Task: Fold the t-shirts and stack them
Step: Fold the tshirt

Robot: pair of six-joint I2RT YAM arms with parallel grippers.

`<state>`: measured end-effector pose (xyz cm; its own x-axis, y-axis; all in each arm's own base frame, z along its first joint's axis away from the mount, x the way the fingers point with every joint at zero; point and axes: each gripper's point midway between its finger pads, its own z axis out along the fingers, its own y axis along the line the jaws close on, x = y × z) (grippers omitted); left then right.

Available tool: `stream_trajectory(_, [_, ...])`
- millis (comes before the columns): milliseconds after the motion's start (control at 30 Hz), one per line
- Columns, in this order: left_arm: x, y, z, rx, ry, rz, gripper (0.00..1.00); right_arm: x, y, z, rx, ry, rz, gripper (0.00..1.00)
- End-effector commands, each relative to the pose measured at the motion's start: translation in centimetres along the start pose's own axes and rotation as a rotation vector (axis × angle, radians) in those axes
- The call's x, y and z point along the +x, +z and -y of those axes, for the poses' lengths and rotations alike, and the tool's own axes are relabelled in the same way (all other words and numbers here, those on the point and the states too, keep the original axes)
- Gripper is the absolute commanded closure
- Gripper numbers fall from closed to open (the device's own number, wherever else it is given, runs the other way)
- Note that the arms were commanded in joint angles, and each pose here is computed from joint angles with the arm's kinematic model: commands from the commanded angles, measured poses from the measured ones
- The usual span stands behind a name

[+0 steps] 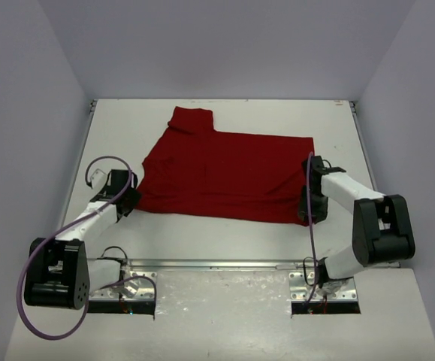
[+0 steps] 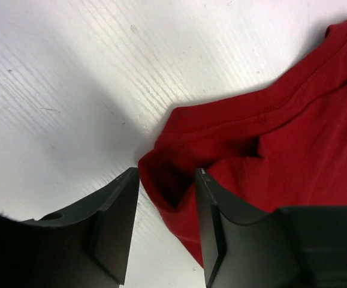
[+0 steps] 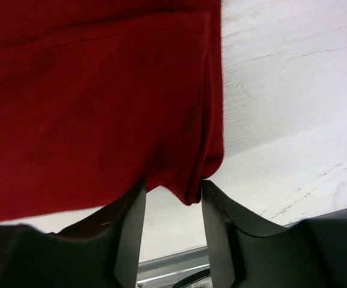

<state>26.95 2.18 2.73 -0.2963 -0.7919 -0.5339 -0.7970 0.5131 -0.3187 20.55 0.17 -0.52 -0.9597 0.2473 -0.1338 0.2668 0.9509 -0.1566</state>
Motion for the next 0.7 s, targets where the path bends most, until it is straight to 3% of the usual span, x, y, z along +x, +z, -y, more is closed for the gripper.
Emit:
stream_trajectory(0, [-3.0,-1.6,1.5,0.054,-0.017,0.091,0.60,-2.0,-2.6,-1.2,-0.103,0.012,0.092,0.55])
stream_trajectory(133, [-4.9,-4.1,3.4,0.148,0.009,0.158,0.61,-5.0,-7.2,-0.8,-0.113,0.053,0.251,0.43])
stream_trajectory(167, [-5.2,-4.9,4.0,0.182,0.005,0.169,0.61,-5.4,-7.9,-0.6,-0.108,0.055,0.275,0.28])
stream_trajectory(200, [-4.9,-5.3,4.5,0.208,0.029,0.165,0.61,-5.6,-8.4,-0.2,-0.080,0.055,0.297,0.01])
stream_trajectory(333, [-4.4,-5.8,7.0,0.291,0.077,0.134,0.67,-6.4,-9.4,-1.7,-0.124,0.017,0.348,0.01])
stream_trajectory(367, [-3.7,-4.9,7.2,0.271,0.099,0.095,0.75,-6.5,-9.4,-2.2,-0.152,0.013,0.357,0.01])
stream_trajectory(433, [-2.8,-5.1,9.6,0.339,0.145,0.028,0.82,-6.8,-9.7,-4.4,-0.272,-0.007,0.387,0.10])
stream_trajectory(467, [-1.6,-4.7,10.3,0.340,0.165,-0.022,0.89,-6.2,-9.7,-5.5,-0.343,-0.025,0.385,0.21])
stream_trajectory(500, [-1.1,-4.3,10.5,0.337,0.175,-0.033,0.89,-7.1,-10.3,-5.8,-0.361,-0.019,0.429,0.28])
stream_trajectory(533, [-0.6,-4.2,10.9,0.342,0.180,-0.051,0.89,-7.1,-10.1,-6.8,-0.415,-0.031,0.447,0.41])
stream_trajectory(567, [0.2,-3.4,10.7,0.323,0.169,-0.079,0.93,-7.2,-9.8,-6.9,-0.419,-0.030,0.456,0.62])
stream_trajectory(667, [1.9,-1.7,10.2,0.305,0.156,-0.122,1.00,-6.3,-7.4,-6.6,-0.359,-0.028,0.352,0.97])
